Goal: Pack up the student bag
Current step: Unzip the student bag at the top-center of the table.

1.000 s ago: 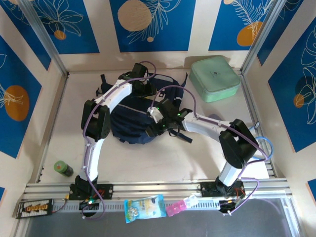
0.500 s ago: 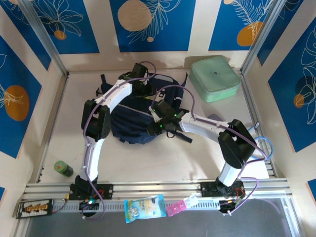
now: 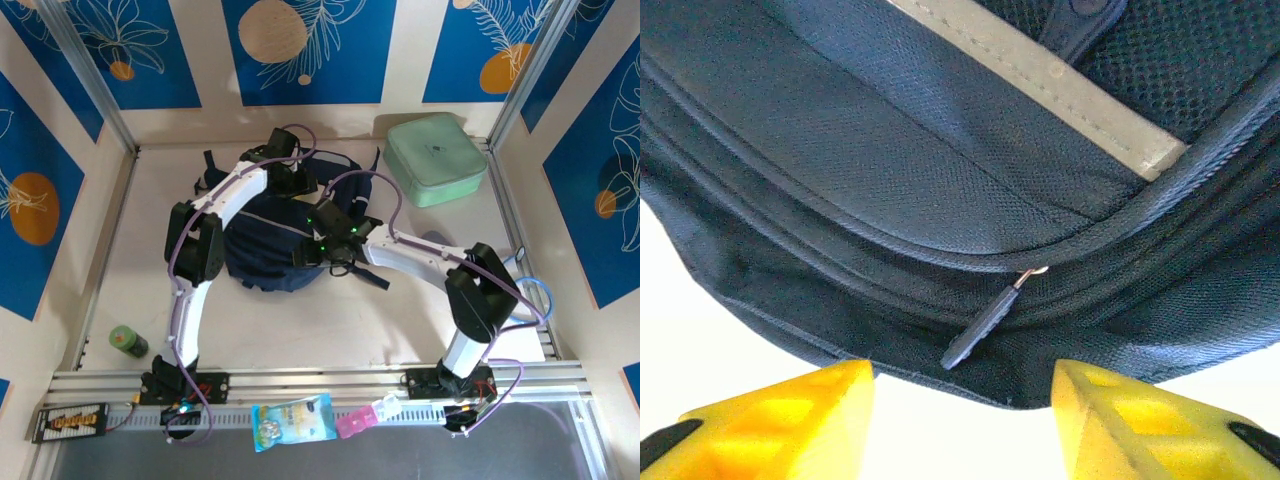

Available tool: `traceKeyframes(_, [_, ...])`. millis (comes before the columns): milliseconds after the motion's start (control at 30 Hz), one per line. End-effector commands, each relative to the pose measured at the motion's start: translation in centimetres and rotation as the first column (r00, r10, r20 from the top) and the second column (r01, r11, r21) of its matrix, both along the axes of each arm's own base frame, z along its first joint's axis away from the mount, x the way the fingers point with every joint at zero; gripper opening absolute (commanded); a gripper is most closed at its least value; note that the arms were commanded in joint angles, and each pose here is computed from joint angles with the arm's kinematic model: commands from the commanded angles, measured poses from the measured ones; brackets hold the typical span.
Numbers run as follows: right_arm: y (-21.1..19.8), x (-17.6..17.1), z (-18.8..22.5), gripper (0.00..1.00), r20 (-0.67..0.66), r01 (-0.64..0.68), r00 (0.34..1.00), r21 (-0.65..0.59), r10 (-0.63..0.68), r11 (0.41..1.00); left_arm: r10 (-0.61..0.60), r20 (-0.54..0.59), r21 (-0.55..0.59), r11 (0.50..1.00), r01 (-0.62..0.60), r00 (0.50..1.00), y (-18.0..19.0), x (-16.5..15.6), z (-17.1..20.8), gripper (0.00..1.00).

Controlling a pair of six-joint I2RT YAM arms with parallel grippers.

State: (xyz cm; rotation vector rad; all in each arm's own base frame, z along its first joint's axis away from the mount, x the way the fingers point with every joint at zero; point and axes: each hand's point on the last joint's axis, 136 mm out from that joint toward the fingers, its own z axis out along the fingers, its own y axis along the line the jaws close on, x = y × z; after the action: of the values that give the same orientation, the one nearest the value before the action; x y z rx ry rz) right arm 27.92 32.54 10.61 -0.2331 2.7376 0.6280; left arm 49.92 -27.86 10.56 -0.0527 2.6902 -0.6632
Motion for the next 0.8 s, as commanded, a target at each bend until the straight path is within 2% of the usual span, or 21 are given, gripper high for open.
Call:
traceKeyframes(0, [0.5, 0.0, -0.3, 0.46, -0.022, 0.028, 0.999, -0.030, -0.029, 0.999, 0.005, -0.076, 0.026, 1.000, -0.003, 0.997, 0.4, -0.4, -3.4, 0.47])
traceKeyframes(300, [0.5, 0.4, -1.6, 0.25, -0.052, 0.063, 0.996, -0.097, -0.068, 0.993, 0.005, -0.078, 0.027, 1.000, -0.003, 0.997, 0.4, -0.4, -3.6, 0.47])
traceKeyframes(433, [0.4, 0.2, -1.9, 0.21, -0.050, 0.064, 0.996, -0.126, -0.071, 0.990, 0.004, -0.075, 0.027, 1.000, -0.002, 0.997, 0.4, -0.3, -3.5, 0.47])
traceKeyframes(533, [0.3, 0.1, -1.8, 0.13, -0.051, 0.061, 0.996, -0.135, -0.069, 0.989, 0.006, -0.077, 0.028, 1.000, -0.004, 0.997, 0.4, -0.3, -3.6, 0.47])
traceKeyframes(633, [1.6, -0.1, -1.0, 0.06, -0.014, -0.001, 1.000, -0.074, 0.000, 0.997, 0.009, -0.076, 0.029, 1.000, -0.007, 0.997, 0.6, -0.2, -3.6, 0.47])
traceKeyframes(767, [5.2, -1.4, 1.4, 0.03, 0.104, -0.199, 0.977, 0.111, 0.188, 0.974, 0.020, -0.089, 0.045, 0.999, -0.016, 0.996, 0.9, -0.3, -4.2, 0.47])
